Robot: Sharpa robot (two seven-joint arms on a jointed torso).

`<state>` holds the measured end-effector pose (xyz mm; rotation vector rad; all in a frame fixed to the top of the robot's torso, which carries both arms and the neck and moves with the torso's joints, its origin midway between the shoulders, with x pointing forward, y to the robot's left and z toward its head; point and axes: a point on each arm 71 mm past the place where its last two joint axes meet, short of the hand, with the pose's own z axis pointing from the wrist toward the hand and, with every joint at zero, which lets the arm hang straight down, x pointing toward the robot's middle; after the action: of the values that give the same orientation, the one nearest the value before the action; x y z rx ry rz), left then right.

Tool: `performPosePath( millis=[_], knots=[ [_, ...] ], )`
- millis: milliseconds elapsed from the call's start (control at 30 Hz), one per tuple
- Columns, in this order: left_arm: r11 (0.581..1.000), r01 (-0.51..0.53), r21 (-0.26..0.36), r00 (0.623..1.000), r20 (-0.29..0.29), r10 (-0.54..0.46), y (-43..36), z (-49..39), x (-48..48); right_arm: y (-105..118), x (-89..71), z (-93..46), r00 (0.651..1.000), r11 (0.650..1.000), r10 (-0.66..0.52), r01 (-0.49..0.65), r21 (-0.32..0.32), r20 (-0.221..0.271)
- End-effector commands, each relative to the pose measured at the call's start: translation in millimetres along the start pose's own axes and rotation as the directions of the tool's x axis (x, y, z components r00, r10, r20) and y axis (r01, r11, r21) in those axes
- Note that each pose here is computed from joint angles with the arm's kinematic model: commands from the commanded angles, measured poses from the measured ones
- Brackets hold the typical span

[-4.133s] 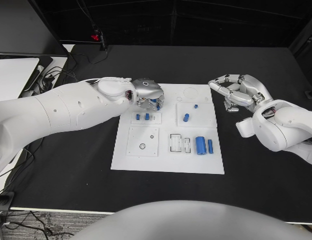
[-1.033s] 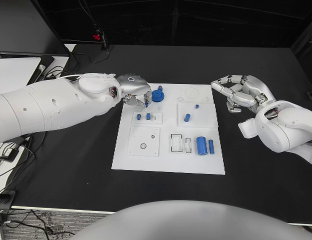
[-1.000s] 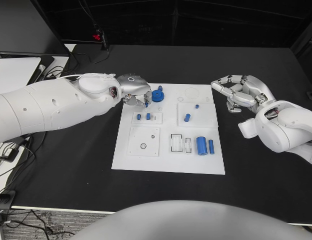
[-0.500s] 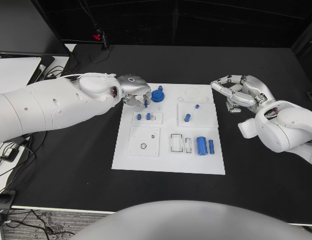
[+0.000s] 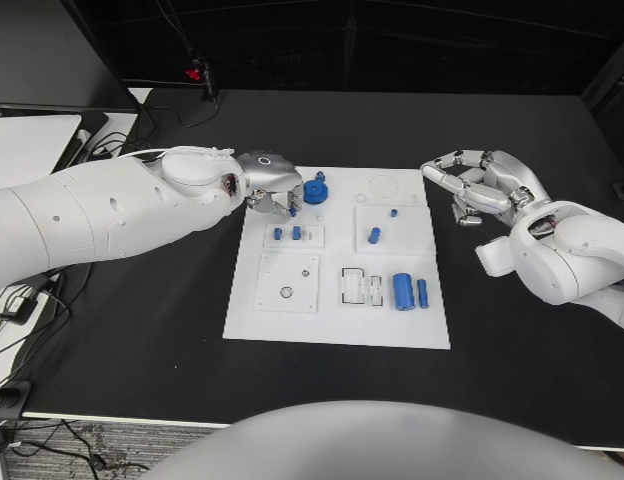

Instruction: Assemble the parts on the task board

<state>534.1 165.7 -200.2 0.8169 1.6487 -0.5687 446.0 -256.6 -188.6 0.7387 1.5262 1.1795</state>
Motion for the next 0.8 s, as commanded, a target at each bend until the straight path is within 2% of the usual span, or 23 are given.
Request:
performPosePath(
  millis=[33, 567, 800],
  knots=[
    [1.000, 0.004, -0.001, 1.000, -0.025, -0.004, 0.2, 0.3, 1.7, 1.6, 0.8, 0.0, 1.000, 1.000, 0.001, -0.001, -0.008, -0.007],
    [1.000, 0.009, -0.011, 0.999, -0.047, -0.010, 1.9, -0.6, 4.1, 1.8, 1.0, -0.4, 1.000, 1.000, 0.001, -0.001, -0.008, -0.007],
    [1.000, 0.007, -0.017, 0.999, -0.037, -0.008, 2.7, -0.9, 3.6, 1.7, 1.0, -0.2, 1.000, 1.000, 0.001, -0.001, -0.008, -0.007]
  ],
)
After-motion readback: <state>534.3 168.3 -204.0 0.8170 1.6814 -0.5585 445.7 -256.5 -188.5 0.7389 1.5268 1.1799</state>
